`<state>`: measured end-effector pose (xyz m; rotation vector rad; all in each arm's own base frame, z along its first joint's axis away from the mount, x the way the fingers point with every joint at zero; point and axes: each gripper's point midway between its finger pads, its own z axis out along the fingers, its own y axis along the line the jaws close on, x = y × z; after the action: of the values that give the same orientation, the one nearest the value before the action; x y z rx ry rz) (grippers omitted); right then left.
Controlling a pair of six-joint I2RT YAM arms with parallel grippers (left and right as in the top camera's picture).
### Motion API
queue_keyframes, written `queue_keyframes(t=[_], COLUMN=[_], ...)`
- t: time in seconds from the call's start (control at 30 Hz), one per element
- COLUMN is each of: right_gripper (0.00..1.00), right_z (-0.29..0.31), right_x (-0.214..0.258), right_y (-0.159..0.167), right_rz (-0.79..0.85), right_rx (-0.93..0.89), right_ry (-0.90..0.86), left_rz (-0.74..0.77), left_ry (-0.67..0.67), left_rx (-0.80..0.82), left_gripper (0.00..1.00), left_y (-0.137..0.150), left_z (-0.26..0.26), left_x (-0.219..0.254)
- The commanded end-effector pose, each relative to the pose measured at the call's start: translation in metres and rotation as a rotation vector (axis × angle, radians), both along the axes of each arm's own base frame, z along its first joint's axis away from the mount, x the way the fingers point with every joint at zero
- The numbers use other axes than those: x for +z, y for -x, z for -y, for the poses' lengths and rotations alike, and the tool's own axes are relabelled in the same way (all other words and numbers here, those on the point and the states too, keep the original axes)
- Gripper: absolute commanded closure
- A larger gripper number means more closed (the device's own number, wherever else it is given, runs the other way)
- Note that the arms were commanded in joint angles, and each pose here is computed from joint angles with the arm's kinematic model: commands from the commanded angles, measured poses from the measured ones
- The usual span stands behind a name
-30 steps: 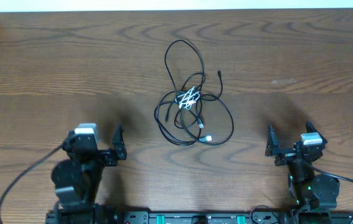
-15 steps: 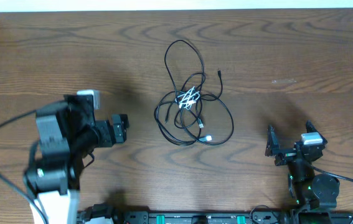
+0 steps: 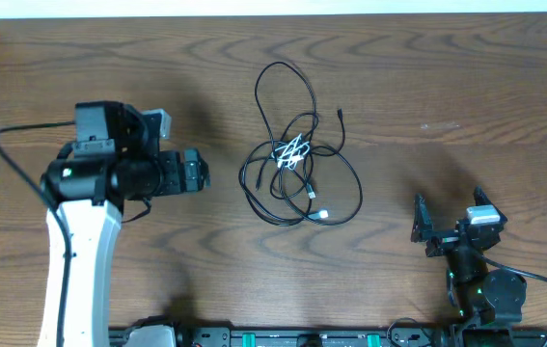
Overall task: Untangle cables
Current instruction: 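Move the left gripper over the left side of the cable bundle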
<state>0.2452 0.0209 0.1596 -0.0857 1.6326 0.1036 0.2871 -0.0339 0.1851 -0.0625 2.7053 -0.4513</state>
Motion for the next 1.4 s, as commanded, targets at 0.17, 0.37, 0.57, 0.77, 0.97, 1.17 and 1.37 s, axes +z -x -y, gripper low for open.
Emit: queue_keyframes(t=[0.17, 0.37, 0.57, 0.77, 0.97, 1.17, 1.37], right_gripper=[0.01, 0.01, 0.01, 0.01, 0.01, 0.01, 0.01], right_z=[0.000, 0.000, 0.000, 0.000, 0.000, 0.000, 0.000], right_x=[-0.001, -0.001, -0.001, -0.001, -0.001, -0.001, -0.001], right_y=[0.000, 0.000, 0.000, 0.000, 0.000, 0.000, 0.000], right_rz=[-0.006, -0.006, -0.007, -0.007, -0.006, -0.006, -0.007], right_rx=[-0.002, -0.002, -0.002, -0.002, -0.003, -0.002, -0.002], right_ry=[-0.010, -0.010, -0.010, -0.010, -0.010, -0.010, -0.010], left_rz=[-0.053, -0.194, -0.198, -0.204, -0.307, -0.338, -0.294], left_ry=[0.048, -0.029, -0.205, -0.210, -0.219, -0.241, -0.233], left_rx=[0.004, 0.036, 0.025, 0.094, 0.116, 0.050, 0.017], left_gripper=[0.02, 0.02, 0.02, 0.02, 0.02, 0.02, 0.02], left_y=[-0.020, -0.013, -0.018, -0.032, -0.029, -0.028, -0.036], left_z=[0.005, 0.011, 0.021, 0.028, 0.034, 0.056, 0.074], left_x=[-0.018, -0.048, -0.064, -0.078, -0.109, -0.130, -0.133])
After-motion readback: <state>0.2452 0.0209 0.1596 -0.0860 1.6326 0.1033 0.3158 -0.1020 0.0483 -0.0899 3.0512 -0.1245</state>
